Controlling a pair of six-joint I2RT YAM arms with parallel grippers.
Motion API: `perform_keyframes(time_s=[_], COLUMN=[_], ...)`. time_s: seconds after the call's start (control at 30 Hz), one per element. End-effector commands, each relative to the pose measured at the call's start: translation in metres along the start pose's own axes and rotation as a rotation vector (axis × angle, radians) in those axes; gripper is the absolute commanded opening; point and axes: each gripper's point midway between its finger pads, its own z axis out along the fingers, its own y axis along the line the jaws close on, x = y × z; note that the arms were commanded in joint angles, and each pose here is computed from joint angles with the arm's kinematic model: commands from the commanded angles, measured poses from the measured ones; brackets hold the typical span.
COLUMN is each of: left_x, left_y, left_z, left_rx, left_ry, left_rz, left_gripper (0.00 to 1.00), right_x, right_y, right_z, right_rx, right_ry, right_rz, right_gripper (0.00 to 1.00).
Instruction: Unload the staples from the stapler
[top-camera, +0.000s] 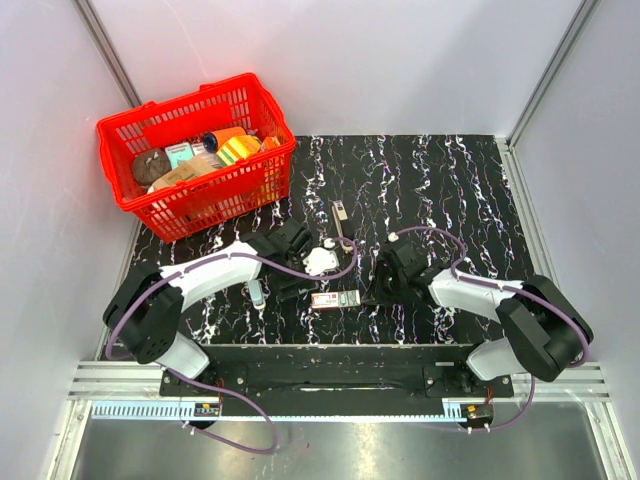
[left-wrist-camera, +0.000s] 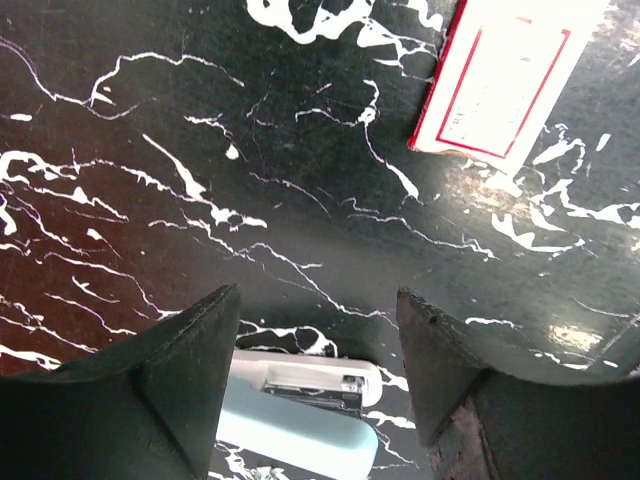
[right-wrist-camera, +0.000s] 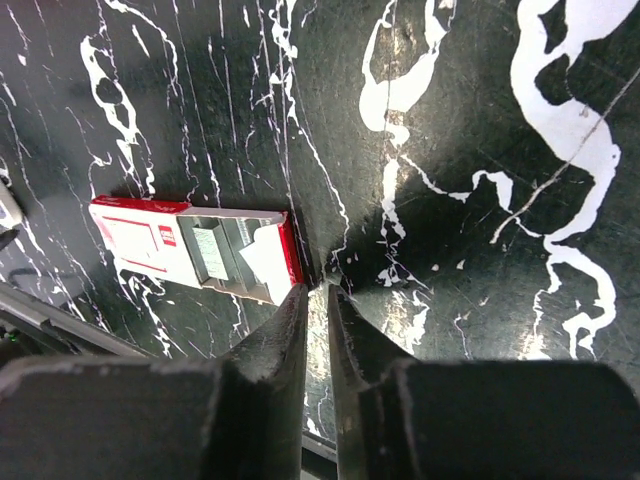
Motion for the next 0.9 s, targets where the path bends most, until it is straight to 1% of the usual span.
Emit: perform_keyframes(time_s=[0.0, 0.07, 0.2, 0.27, 0.57, 0.87], left_x=[-0.012, -0.009, -0.010, -0.012, -0.015, -0.023], left_y=[0.012, 0.013, 0.013, 0.011, -0.009, -0.010], left_z=[0.011, 0.013, 0.014, 0.015, 0.029, 0.035], left_rx=[-0.077, -0.091, -0.091, -0.088, -0.061, -0.062], left_ry=[-0.018, 0.004, 0.002, 0.001, 0.003, -0.005], left_rz=[0.053, 0.080, 0.082, 0.085, 0.117, 0.125], left_gripper=[0.68, 0.68, 0.68, 0.68, 0.69, 0.69], right_x=[-0.012, -0.011, -0.013, -0.018, -0.018, -0.015], right_y=[0.019, 0.018, 0.014, 0.018, 0.016, 0.014], right_z=[-0.004, -0.004, -0.009, -0.010, -0.001, 0.007], right_rx=[-0.094, -0.100, -0.118, -0.155, -0.176, -0.201], right_ry=[-0.043, -0.041, -0.062, -0.089, -0.066, -0.038], right_rz=[0.040, 0.047, 0.078, 0.087, 0.118, 0.152], right_gripper=[0.19, 0.19, 0.20, 0.20, 0.20, 0.19])
